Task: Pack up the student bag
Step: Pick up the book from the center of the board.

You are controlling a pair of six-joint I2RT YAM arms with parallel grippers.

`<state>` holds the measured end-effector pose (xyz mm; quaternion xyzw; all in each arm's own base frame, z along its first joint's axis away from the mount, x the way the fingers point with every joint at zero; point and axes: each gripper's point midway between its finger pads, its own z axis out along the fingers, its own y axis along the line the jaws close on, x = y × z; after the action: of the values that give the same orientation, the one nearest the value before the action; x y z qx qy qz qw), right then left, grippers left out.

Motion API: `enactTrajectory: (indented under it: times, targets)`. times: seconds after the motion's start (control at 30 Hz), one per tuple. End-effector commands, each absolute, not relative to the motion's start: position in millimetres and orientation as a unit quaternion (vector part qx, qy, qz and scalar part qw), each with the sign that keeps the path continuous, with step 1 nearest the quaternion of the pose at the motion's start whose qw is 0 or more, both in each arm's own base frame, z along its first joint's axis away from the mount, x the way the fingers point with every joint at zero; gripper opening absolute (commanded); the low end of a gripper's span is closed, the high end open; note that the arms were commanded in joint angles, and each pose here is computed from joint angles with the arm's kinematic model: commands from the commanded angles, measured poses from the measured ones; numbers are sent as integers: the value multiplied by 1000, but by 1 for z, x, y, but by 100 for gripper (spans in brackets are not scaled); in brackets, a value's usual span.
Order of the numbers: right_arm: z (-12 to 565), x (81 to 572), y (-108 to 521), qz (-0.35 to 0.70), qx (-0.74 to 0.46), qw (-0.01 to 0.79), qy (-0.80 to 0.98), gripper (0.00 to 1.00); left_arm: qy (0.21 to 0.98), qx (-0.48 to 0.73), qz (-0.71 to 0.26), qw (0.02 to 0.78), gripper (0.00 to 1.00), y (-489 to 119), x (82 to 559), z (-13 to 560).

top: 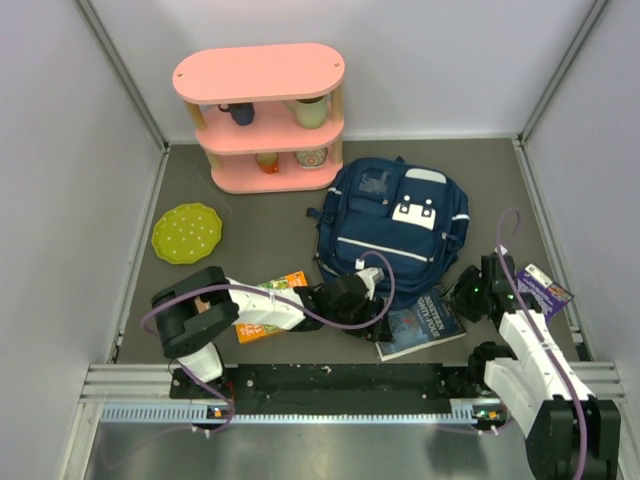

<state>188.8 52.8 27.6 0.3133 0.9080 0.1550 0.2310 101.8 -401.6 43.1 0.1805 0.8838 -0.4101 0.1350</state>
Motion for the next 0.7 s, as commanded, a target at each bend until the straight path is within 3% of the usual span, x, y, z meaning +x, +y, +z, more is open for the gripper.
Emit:
enactTrajectory:
  times: [0.0,0.07,0.17,0.33,0.5,0.67]
  targets:
    - [56,166,108,301,273,175,897,43,845,199,-472,150,70,-436,102,66]
    - [72,167,117,333,258,178,889,32,843,200,-476,154,66,-438,103,71]
    - [87,166,123,355,242,180,885,27,841,201,-478,158,59,-440,104,75]
    - [82,158,122,345,234,165,894,29,840,200,-478,161,45,-441,107,76]
    - [66,152,119,330,236,147,902,32,837,191,-485,166,40,-447,112,84]
    - [53,146,115,313,234,133,911,36,842,179,-479,170,15,-446,118,84]
